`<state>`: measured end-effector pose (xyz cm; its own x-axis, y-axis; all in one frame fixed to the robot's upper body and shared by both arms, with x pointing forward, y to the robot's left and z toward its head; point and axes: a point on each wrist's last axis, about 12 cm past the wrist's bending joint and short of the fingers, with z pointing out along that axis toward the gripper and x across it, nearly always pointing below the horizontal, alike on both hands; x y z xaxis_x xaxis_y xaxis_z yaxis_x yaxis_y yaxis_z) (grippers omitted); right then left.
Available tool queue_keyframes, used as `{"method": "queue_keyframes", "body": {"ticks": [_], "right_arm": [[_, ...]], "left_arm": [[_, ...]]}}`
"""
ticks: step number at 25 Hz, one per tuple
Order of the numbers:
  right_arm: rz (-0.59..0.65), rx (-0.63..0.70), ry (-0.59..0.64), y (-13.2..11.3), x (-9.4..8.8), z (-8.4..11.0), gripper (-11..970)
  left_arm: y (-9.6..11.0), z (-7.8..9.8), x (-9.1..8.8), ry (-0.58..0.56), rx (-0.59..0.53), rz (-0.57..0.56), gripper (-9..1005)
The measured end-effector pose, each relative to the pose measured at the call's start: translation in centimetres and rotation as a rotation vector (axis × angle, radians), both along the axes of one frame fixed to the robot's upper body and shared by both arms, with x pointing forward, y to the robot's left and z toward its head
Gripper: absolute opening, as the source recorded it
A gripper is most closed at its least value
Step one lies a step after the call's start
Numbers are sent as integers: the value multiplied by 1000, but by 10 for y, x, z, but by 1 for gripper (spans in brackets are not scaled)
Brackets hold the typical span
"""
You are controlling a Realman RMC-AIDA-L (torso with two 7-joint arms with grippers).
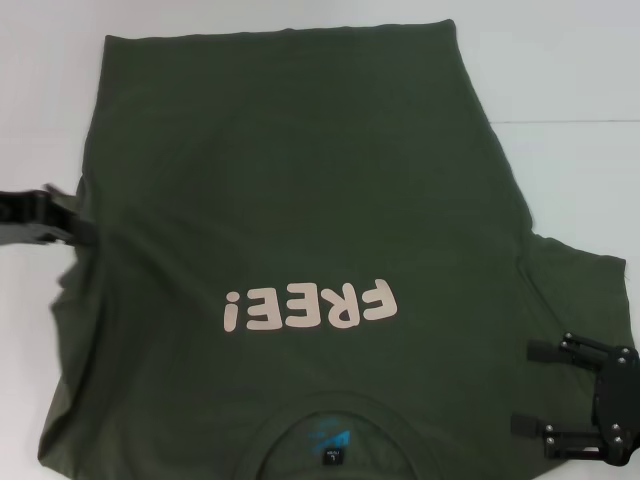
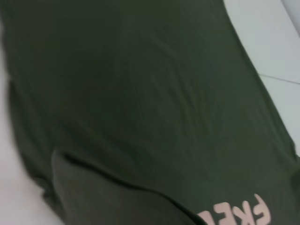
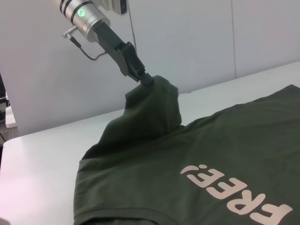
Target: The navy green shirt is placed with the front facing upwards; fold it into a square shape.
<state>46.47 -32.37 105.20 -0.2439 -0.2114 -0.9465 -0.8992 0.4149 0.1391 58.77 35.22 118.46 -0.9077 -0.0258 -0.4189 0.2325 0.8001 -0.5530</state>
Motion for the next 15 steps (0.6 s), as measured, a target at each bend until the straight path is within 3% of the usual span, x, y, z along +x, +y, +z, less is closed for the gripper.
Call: {"method": "queue_keyframes", "body": {"ticks": [15], "right_arm": [[1,1,-2,1,1,0,942]], "left_arm": [[-63,-47,-2,39,-61,-35,55]]}}
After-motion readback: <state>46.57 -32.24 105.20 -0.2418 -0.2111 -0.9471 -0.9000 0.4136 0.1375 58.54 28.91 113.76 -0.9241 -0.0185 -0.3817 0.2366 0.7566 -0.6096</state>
